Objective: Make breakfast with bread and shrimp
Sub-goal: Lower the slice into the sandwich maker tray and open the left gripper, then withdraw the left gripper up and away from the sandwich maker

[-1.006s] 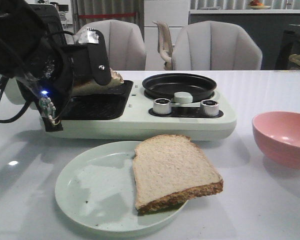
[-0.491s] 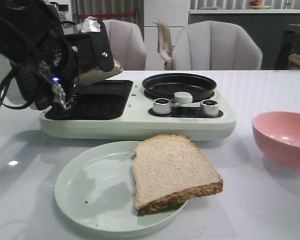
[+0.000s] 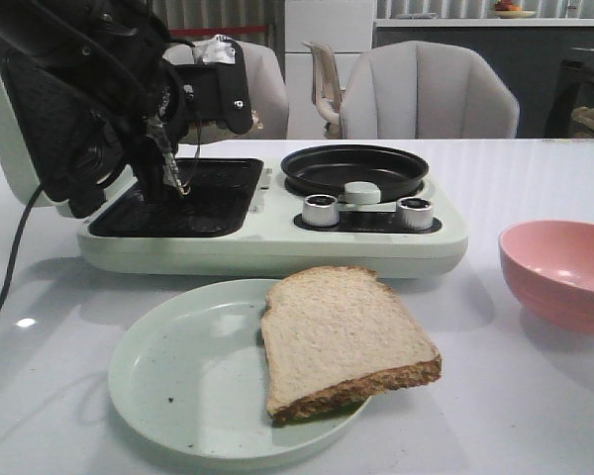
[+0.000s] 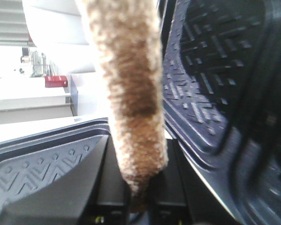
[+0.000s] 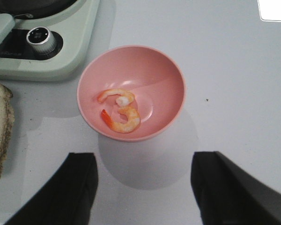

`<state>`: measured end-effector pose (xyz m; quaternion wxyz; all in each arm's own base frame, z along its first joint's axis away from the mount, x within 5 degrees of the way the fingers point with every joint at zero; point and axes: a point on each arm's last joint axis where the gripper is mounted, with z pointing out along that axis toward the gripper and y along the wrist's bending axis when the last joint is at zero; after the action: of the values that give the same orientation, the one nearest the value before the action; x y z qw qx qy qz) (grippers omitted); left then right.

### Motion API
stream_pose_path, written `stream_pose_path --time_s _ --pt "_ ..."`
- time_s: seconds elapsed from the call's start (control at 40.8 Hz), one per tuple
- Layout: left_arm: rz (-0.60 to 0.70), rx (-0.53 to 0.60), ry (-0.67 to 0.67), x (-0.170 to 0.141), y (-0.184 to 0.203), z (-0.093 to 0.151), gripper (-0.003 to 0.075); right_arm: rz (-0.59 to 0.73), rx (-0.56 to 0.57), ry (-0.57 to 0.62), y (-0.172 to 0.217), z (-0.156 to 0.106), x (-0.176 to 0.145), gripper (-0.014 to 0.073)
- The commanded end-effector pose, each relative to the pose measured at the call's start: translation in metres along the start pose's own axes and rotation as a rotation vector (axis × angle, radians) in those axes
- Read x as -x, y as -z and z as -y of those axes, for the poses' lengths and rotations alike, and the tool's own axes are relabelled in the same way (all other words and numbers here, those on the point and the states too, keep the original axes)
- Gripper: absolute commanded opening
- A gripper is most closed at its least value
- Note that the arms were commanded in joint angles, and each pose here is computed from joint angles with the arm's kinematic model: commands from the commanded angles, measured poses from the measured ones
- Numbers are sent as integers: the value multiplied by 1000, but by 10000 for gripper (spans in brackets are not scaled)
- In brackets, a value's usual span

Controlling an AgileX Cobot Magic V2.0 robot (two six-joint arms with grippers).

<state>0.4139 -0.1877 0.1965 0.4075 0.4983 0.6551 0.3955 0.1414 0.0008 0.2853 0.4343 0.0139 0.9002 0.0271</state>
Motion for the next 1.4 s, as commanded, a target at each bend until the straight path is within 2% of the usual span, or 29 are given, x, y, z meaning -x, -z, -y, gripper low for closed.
stream_pose_path --time_s 0.0,0.123,0.196,0.491,0.564,0.859,1.031,1.178,1.325,1.374 --pt "-1 135 11 1 6 -39 101 96 -6 4 5 0 15 537" --pt "-10 124 7 -3 1 -36 104 96 -6 4 5 0 15 537" --pt "-11 122 7 -4 0 -35 140 96 -6 4 5 0 15 537" --pt "-9 120 7 -4 0 -35 452 96 -6 4 5 0 15 537" --pt "-11 121 7 -4 0 -35 491 96 -6 4 5 0 15 537" --pt "9 155 25 2 13 -48 490 96 -6 4 5 0 15 537" --pt "19 203 36 10 41 -59 490 96 -6 4 5 0 15 537" --pt "-38 176 190 11 66 -67 490 96 -6 4 5 0 15 537" --pt "-174 201 254 2 88 -78 490 96 -6 4 5 0 15 537" --pt "-217 172 298 -2 96 -80 490 96 -6 4 5 0 15 537"
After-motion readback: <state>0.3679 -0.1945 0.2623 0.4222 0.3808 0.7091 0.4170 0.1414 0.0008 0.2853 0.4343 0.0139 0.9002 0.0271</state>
